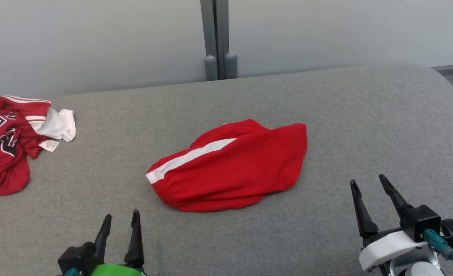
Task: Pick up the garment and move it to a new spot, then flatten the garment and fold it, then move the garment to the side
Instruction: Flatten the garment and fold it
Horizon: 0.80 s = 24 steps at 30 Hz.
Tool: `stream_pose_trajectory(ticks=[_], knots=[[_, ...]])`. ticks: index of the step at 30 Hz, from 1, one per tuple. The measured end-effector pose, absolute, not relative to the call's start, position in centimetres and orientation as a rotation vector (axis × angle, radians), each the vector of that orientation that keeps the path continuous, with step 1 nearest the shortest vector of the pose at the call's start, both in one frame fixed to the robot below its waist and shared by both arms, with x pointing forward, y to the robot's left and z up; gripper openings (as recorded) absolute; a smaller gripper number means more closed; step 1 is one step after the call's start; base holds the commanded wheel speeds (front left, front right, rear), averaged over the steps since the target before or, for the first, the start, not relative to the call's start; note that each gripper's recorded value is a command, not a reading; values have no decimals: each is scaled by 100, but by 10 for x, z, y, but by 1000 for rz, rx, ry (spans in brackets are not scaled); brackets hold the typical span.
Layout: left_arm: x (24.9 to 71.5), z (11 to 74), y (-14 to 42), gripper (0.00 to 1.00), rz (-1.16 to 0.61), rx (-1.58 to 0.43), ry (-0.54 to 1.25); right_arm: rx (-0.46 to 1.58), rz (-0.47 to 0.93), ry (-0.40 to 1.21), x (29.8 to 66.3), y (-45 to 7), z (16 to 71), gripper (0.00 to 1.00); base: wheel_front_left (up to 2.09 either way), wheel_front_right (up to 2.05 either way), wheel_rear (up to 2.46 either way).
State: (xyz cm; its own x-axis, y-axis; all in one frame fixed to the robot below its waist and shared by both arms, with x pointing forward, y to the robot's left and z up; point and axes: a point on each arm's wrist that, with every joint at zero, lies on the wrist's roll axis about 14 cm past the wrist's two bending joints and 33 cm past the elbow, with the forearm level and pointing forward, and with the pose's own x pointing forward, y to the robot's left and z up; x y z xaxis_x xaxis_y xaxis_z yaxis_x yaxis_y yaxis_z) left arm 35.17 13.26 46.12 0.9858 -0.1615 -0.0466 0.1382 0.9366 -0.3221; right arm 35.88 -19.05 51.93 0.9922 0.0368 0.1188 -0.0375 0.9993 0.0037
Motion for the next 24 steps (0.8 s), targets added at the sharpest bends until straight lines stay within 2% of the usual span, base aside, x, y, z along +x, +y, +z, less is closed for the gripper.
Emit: stream_pose_trajectory(ticks=[15,19,24], knots=[[350,458,136,100,-141,-329,82,-1,56,-107,364,-185,516,100,0,0,0],[351,458,137,100,-136,-333,82,-36,85,-124,378,-176,523,100,0,0,0],[357,459,136,100,-137,-337,78,-122,128,-132,412,-164,530,100,0,0,0]])
